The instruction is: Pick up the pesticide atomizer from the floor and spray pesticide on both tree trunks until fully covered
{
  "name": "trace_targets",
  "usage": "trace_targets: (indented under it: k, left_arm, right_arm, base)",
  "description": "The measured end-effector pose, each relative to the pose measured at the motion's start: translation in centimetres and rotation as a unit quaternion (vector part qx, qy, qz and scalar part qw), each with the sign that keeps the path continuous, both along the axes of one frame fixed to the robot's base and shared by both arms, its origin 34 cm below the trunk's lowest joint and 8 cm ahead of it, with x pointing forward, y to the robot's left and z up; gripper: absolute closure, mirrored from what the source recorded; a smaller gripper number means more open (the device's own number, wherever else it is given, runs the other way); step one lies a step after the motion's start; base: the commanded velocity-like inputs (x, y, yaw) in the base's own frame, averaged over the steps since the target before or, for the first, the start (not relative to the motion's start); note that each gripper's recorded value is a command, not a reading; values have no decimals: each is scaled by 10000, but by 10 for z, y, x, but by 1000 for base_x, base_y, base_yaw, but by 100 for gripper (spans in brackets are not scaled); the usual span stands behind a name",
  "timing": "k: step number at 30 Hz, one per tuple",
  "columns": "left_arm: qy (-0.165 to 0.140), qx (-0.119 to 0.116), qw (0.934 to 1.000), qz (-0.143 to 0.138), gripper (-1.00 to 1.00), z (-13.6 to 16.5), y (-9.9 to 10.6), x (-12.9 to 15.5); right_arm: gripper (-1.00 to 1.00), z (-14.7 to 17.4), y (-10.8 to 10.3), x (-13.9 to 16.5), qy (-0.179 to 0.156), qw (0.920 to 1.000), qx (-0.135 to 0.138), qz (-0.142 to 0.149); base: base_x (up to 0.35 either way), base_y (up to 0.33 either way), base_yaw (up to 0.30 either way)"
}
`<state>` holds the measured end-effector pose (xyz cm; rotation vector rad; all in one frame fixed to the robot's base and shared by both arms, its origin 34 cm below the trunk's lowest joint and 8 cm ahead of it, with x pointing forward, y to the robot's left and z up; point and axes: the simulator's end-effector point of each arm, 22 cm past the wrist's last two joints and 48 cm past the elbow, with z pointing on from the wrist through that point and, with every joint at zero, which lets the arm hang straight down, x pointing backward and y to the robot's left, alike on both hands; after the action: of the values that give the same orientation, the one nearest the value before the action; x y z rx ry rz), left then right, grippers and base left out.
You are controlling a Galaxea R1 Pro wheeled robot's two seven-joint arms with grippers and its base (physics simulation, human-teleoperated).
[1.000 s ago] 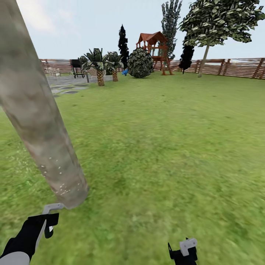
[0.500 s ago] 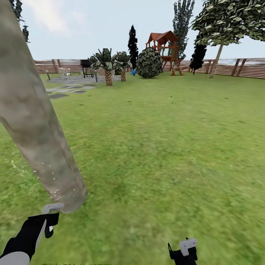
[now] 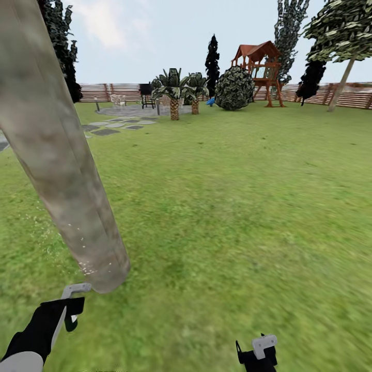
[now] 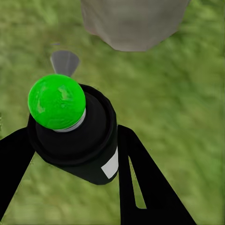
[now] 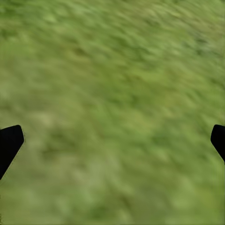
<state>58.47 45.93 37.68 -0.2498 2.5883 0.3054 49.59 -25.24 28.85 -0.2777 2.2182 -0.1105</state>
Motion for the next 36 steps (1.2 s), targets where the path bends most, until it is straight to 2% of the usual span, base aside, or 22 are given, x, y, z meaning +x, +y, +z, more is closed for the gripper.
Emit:
trace_targets:
  k: [2, 4, 9, 12, 14, 16, 18, 19, 20, 22, 25, 28, 29, 32, 36]
  left_arm:
    - [-217, 42, 9998, -12, 100, 18, -1, 16]
    - [-423, 24, 9991, -47, 100, 32, -12, 31]
    - [-501, 7, 9987, -118, 100, 37, -21, 38]
    - [-493, 57, 9981, -378, 100, 39, -36, 46]
    - [-543, -18, 9972, -508, 100, 43, -56, 58]
    - [-498, -8, 9977, -461, 100, 51, -52, 66]
    - [-504, 95, 9979, -390, 100, 61, -36, 69]
    - [-549, 260, 9976, -330, 100, 73, -14, 71]
    - [-566, 313, 9974, -316, 100, 78, -3, 71]
    - [-584, 281, 9973, -345, 100, 82, 4, 71]
    - [-601, 166, 9971, -429, 100, 82, 2, 72]
    - [-623, 39, 9969, -477, 100, 79, -13, 75]
    - [-670, -83, 9964, -512, 100, 79, -28, 80]
    - [-828, -129, 9948, -570, 100, 93, -41, 99]
    - [-796, -178, 9956, -452, 100, 117, -36, 116]
  right_arm:
    - [-100, 0, 0, 0, -1, 10000, 0, 0]
    - [-100, 0, -1, 0, -1, 10000, -5, -2]
    - [-100, 0, -1, 0, 5, 10000, -9, -2]
    - [-100, 0, -1, 0, 7, 10000, -9, -1]
    - [-100, 0, -1, 0, 6, 10000, -9, -5]
    - [-100, 0, -1, 0, 7, 10000, -9, -2]
    - [-100, 0, -1, 0, 6, 10000, -9, -1]
    - [-100, 0, -1, 0, 6, 10000, -9, -1]
    - [-100, 0, -1, 0, 6, 10000, -10, 0]
    - [-100, 0, -1, 0, 7, 10000, -10, 0]
    - [-100, 0, -1, 0, 7, 10000, -9, -2]
    - [-100, 0, -1, 0, 7, 10000, -9, -2]
    - [-100, 0, -1, 0, 7, 10000, -9, -4]
    - [-100, 0, -1, 0, 6, 10000, -9, -3]
    - [-100, 0, -1, 0, 7, 10000, -9, -2]
  base:
    - [5, -4, 36]
    - [1, -1, 7]
    - [-160, 0, 1]
    - [-130, 0, 0]
    - [-19, 0, 0]
    - [-5, 0, 0]
    - [-1, 0, 0]
    - [0, 0, 0]
    - [0, 0, 0]
    - [0, 0, 0]
    - [0, 0, 144]
    - [0, 0, 266]
    - [0, 0, 277]
    - [0, 0, 278]
    - [0, 0, 278]
